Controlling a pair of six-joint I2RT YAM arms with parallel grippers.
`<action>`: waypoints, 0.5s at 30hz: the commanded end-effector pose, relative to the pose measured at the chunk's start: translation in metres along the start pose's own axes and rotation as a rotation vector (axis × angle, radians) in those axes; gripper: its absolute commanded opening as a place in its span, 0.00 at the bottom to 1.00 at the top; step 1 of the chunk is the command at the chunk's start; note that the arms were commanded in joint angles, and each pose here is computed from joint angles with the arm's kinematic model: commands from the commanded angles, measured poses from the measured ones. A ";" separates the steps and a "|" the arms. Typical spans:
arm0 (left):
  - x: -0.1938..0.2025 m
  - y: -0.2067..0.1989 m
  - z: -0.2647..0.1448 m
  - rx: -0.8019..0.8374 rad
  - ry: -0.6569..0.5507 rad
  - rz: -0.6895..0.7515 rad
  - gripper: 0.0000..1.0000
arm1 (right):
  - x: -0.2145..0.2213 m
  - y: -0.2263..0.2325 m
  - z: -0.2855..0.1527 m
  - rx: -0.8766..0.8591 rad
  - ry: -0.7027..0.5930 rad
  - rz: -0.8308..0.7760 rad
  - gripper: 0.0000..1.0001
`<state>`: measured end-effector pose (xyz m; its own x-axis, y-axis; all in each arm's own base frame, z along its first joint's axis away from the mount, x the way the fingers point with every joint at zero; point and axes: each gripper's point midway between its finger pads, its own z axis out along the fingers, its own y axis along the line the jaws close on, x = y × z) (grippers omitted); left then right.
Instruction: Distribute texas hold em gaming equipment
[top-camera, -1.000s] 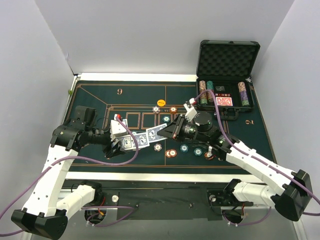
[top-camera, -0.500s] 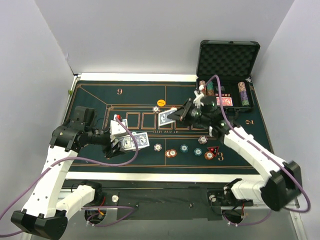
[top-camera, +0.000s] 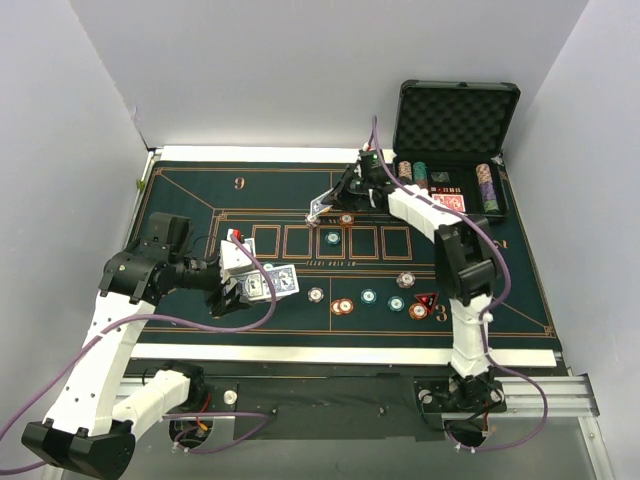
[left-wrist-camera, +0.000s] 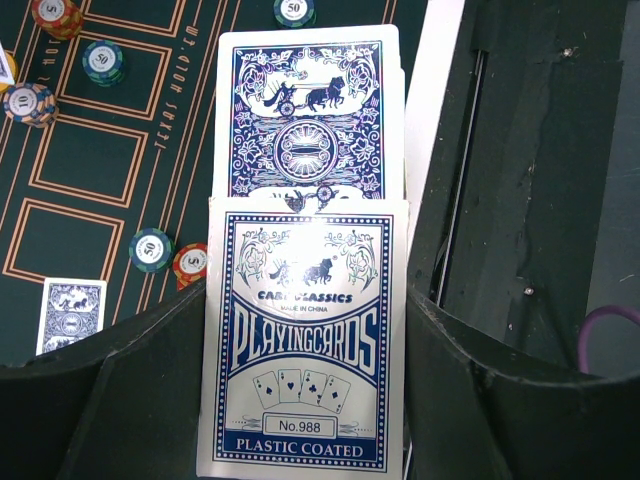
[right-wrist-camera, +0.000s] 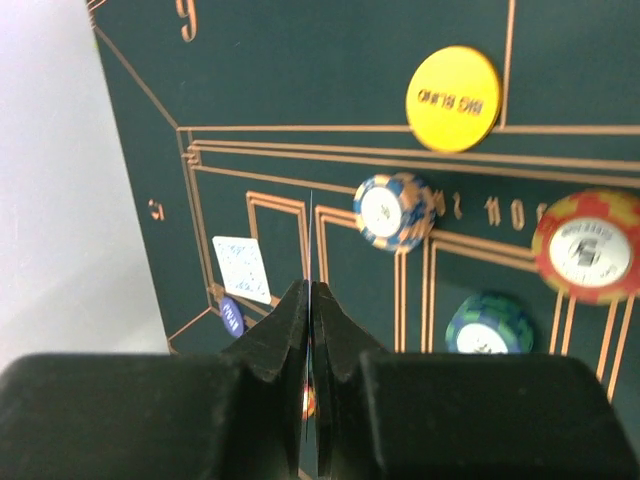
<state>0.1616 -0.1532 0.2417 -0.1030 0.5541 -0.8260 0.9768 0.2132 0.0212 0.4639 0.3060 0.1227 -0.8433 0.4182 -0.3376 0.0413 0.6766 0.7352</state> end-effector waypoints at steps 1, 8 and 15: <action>-0.016 0.002 -0.006 -0.015 -0.051 0.037 0.35 | -0.024 0.009 0.016 -0.003 -0.030 -0.010 0.00; -0.016 0.002 -0.007 -0.017 -0.049 0.036 0.35 | -0.046 -0.012 0.040 0.084 -0.084 -0.013 0.02; -0.016 0.001 -0.009 -0.023 -0.047 0.040 0.35 | -0.040 -0.052 0.055 0.218 -0.034 -0.044 0.25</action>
<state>0.1619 -0.1519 0.2416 -0.1061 0.5554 -0.8248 0.9754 0.2193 0.0222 0.5253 0.3050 0.0864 -0.8150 0.4357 -0.3821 0.0913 0.7477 0.6578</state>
